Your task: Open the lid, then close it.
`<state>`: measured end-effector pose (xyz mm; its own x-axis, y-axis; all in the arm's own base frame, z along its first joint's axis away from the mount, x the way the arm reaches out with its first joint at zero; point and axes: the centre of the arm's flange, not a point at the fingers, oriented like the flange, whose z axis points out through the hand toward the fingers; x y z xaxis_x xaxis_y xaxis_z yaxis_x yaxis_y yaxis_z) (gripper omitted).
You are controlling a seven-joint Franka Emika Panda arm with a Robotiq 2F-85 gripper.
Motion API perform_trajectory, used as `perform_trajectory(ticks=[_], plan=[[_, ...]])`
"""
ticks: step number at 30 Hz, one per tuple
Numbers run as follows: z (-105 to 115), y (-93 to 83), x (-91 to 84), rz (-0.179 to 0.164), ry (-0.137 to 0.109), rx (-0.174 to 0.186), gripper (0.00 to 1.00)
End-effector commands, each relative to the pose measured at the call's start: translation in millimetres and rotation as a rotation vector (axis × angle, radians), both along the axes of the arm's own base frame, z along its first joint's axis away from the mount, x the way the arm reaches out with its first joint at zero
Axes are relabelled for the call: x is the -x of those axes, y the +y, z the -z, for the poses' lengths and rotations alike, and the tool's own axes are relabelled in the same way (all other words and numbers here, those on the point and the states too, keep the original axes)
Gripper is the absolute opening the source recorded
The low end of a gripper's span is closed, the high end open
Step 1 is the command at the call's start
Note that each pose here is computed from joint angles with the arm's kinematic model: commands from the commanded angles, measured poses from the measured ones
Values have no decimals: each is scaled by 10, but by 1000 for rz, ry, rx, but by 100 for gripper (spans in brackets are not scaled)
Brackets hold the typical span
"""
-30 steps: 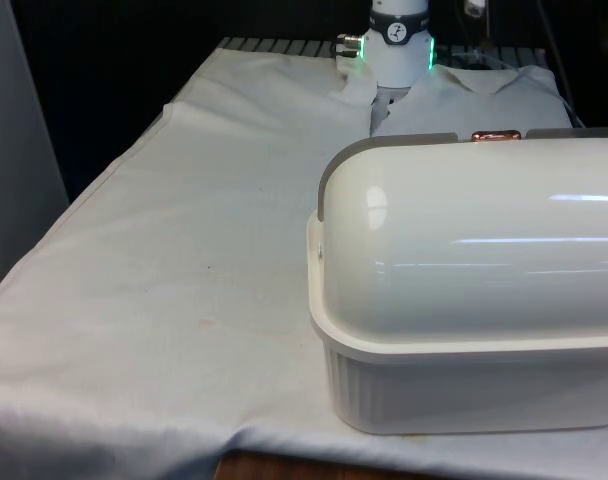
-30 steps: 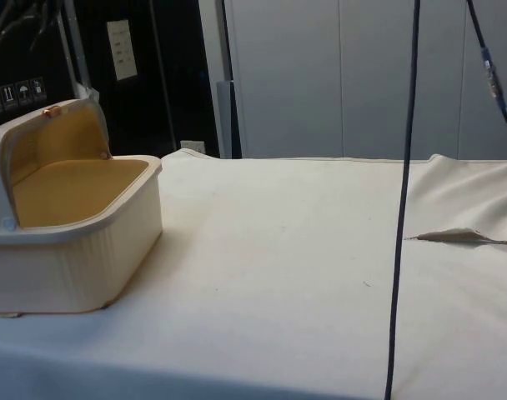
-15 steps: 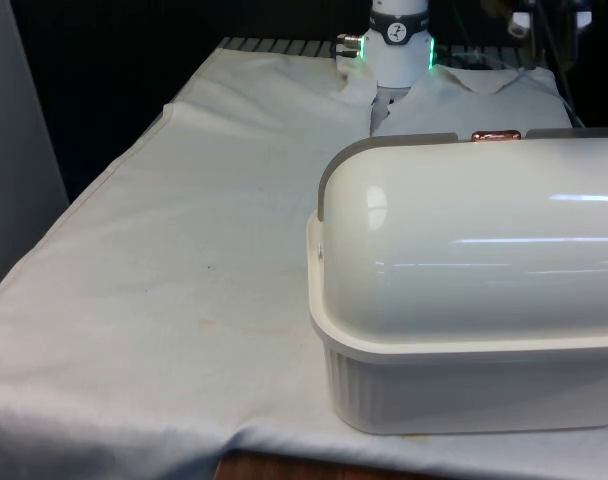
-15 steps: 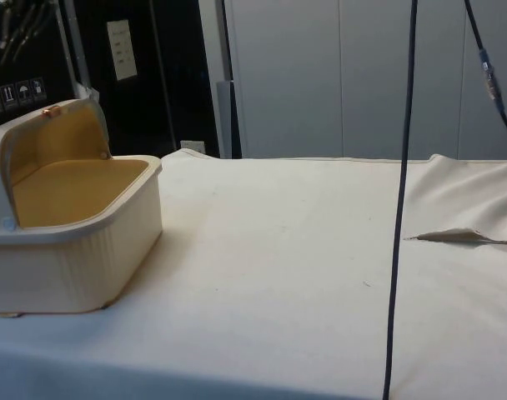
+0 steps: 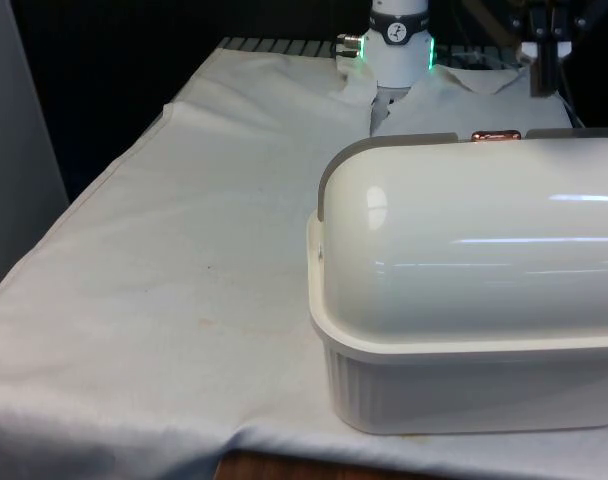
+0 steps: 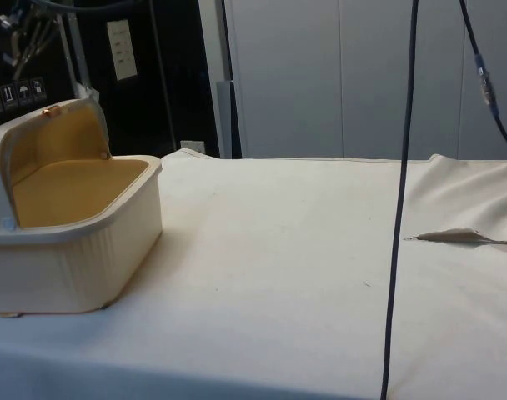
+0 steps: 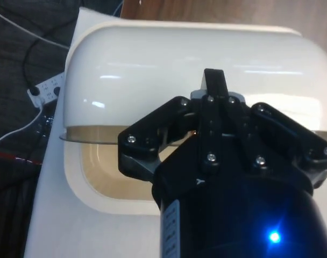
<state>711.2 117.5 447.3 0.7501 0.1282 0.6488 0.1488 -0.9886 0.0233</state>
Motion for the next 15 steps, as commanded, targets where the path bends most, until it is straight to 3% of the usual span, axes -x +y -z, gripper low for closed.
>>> perform_trajectory(ticks=[1,15], plan=[[52,11,25,-1,-2,-5,0],[323,-39,112,2,49,1,0]])
